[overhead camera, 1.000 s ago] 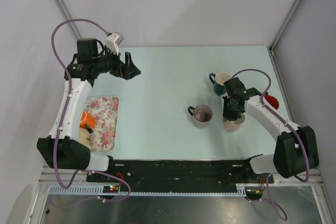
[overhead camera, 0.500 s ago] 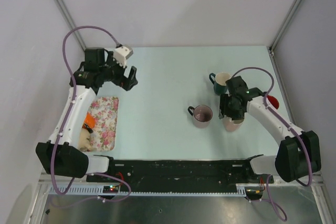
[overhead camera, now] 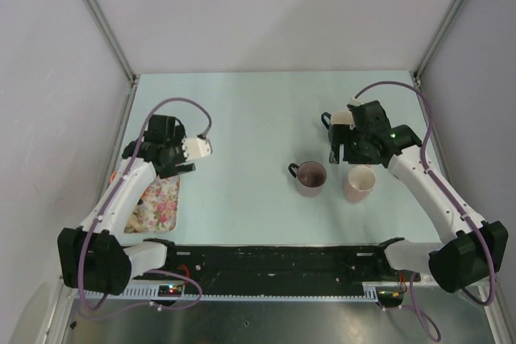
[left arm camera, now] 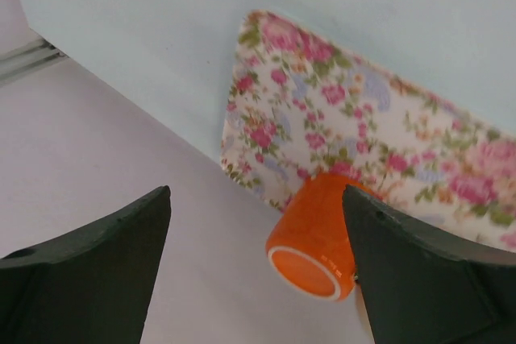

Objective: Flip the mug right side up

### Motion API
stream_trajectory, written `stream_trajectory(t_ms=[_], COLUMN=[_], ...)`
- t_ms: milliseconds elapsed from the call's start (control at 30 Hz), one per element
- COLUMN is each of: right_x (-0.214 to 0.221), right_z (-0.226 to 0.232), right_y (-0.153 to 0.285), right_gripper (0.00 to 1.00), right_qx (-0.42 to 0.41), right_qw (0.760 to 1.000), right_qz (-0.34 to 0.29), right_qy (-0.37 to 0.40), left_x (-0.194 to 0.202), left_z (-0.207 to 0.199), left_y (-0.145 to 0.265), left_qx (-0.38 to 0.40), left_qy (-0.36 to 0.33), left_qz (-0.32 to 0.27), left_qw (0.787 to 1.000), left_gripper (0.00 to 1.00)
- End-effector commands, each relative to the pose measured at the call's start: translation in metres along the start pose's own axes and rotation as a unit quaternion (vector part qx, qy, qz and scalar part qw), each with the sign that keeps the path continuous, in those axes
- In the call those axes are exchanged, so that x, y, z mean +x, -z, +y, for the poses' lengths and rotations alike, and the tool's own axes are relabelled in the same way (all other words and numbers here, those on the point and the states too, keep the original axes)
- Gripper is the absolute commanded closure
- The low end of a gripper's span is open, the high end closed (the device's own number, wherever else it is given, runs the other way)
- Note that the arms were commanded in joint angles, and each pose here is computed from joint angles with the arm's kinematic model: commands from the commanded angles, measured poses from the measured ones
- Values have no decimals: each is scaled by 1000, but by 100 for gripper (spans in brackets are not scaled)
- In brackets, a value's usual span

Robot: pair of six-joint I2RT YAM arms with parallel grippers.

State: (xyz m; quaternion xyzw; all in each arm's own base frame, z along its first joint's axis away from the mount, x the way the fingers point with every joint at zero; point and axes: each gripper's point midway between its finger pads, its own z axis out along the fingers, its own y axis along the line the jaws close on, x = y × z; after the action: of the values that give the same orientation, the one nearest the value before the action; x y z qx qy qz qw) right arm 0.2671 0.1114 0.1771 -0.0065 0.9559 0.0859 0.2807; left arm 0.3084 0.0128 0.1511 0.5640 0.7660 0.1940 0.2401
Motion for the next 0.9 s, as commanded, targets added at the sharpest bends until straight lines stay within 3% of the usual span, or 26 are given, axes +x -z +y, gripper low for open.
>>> stream_trajectory(t_ms=[0,133,300,667,867], right_x=[-13,-12,-9,-5,-4], right_z=[9,13,17,31,34], right_y=[18,19,16,15,17], right_gripper=[15,14,13,13,13], right_qx=[-13,-12,-12,-12,-21], right_qw=[999,999,999,997,997], right_qz=[-22,-20,-13,-5,-5], right_qy=[21,35,45,75,74], left_x=[32,60,89,119,117], left_z=[-8,-38,-46,-53,-59], left_y=[15,18,20,11,3], left_qx=[26,95,123,171,185], left_qy=[-144,-201,-240,-251,-242], left_qz=[64,108,131,138,115], left_qw=[987,969,954,943,946], left_gripper=[12,14,15,13,14])
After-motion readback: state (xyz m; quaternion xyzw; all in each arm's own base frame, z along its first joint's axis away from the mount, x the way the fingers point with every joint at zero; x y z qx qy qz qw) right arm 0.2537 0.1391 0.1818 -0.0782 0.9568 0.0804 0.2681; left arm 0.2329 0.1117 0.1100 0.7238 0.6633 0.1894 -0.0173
